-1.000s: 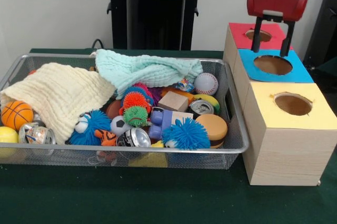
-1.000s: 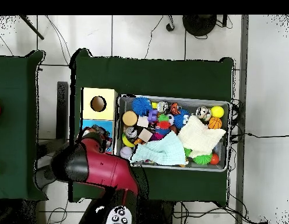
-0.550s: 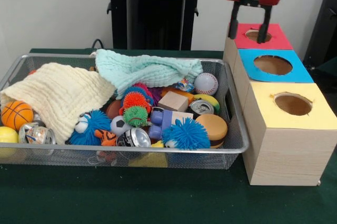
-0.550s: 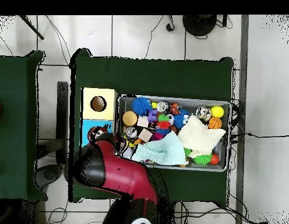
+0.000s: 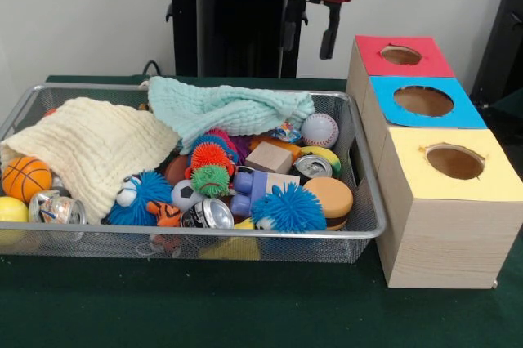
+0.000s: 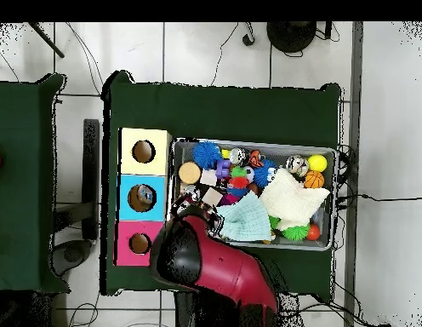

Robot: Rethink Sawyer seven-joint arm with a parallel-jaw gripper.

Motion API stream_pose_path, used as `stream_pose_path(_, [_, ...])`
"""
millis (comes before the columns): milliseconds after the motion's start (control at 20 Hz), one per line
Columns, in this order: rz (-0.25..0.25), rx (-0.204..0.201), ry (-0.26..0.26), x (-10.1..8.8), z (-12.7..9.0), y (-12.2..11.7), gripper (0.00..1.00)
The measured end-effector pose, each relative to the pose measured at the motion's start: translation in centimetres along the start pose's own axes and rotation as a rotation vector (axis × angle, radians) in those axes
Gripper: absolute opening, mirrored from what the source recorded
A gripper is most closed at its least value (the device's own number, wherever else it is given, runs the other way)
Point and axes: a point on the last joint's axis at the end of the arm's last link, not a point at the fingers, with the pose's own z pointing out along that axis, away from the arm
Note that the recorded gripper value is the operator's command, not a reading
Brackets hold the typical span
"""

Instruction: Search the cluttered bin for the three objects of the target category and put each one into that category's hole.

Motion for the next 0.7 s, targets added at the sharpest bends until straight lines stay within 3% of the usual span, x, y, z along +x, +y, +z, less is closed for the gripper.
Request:
stream_pose_path(350, [-0.045,0.011,0.025,1.1,1.1,-3.1,1.00])
stream_pose_path(700, [-0.112,0.002,0.017,1.7,1.9,-4.4,1.00])
